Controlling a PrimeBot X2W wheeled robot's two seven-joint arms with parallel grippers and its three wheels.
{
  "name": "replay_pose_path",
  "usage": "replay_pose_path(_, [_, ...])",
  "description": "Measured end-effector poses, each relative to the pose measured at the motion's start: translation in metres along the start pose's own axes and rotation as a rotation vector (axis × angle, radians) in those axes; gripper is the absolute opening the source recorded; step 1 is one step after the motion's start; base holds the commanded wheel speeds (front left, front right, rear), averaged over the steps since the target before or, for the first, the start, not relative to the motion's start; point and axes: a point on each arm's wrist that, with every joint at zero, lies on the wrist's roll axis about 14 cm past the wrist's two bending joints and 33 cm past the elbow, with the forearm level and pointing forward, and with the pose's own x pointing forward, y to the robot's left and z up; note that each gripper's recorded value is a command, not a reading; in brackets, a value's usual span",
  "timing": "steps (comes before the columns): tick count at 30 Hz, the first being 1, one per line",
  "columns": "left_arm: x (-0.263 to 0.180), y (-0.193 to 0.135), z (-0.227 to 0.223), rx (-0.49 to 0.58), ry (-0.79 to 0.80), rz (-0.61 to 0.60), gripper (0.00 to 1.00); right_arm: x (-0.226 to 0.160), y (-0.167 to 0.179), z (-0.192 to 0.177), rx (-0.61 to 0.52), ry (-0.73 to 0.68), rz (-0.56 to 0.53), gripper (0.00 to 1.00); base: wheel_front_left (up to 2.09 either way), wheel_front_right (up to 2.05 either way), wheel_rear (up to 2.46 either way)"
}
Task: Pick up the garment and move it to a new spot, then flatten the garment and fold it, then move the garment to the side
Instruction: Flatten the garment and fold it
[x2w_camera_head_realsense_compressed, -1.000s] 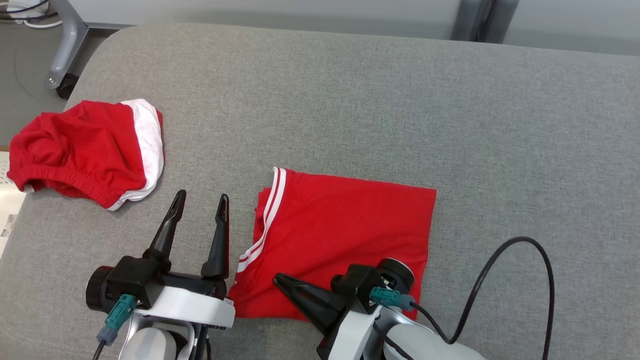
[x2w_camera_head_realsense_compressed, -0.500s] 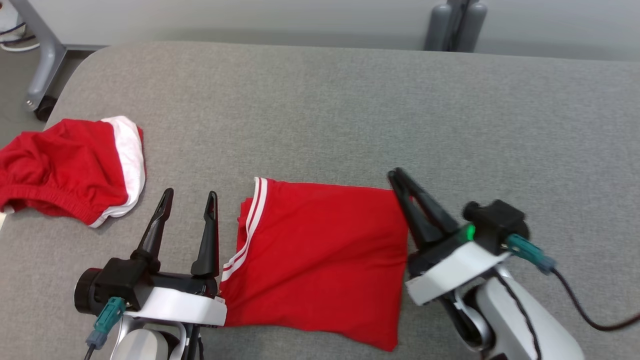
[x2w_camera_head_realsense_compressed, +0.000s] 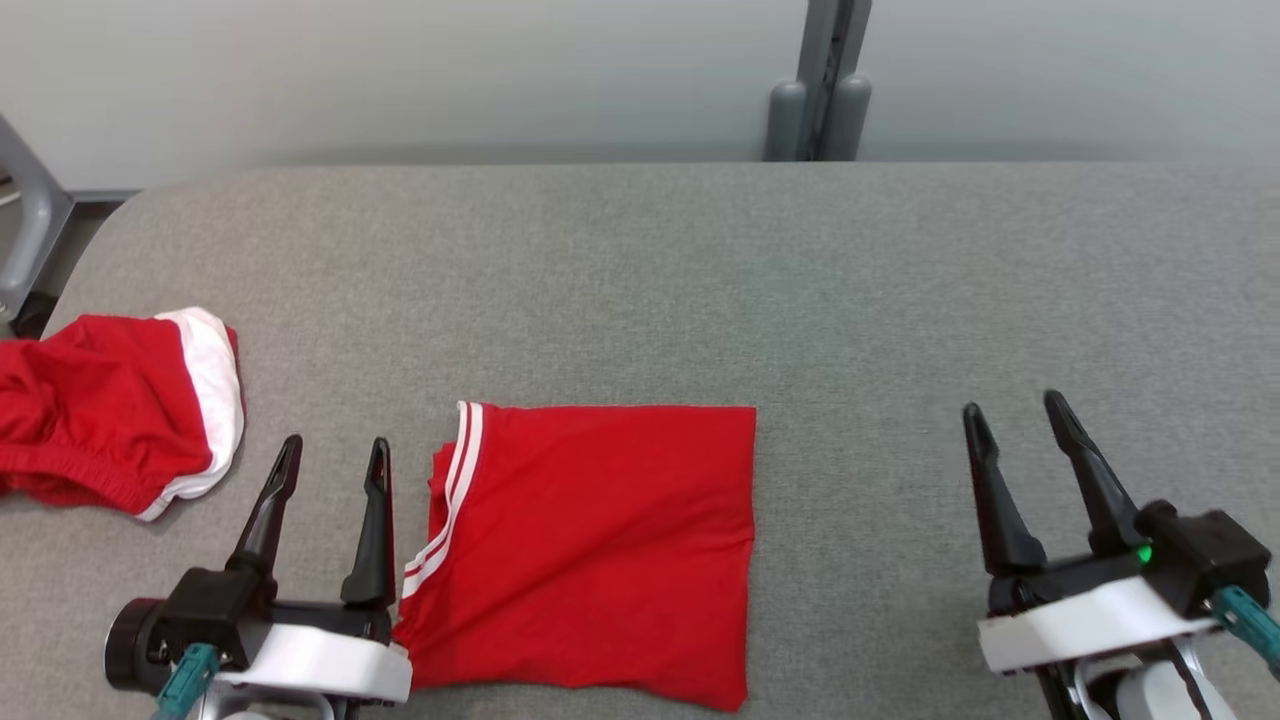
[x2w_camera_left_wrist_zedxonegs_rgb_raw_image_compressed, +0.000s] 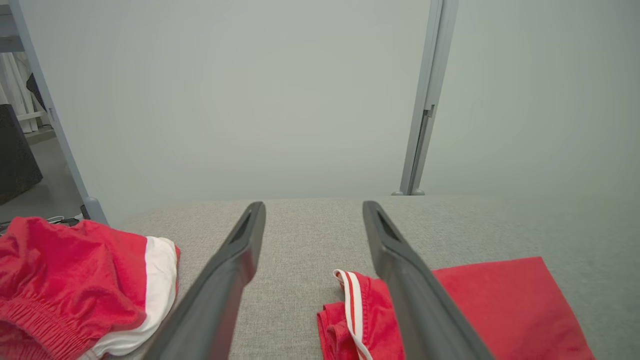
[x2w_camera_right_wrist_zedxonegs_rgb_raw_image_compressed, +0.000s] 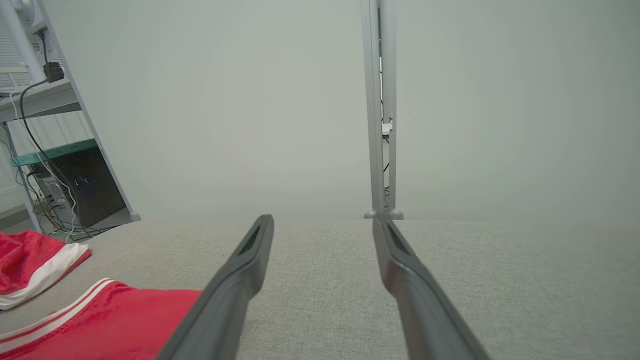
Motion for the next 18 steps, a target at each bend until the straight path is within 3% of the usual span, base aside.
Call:
replay_pose_path(7, [-0.016, -0.001, -0.003, 0.027, 0.015, -0.011, 1.00, -0.036, -0.022, 0.009, -0.050, 0.014, -0.083, 1.00, 0.00, 0.00, 0.00])
replay_pose_path(18, [-0.036, 0.003, 0.000, 0.057, 0.018, -0.007, 1.00, -0.067, -0.021, 0.019, -0.059, 0.015, -0.117, 1.00, 0.00, 0.00, 0.00])
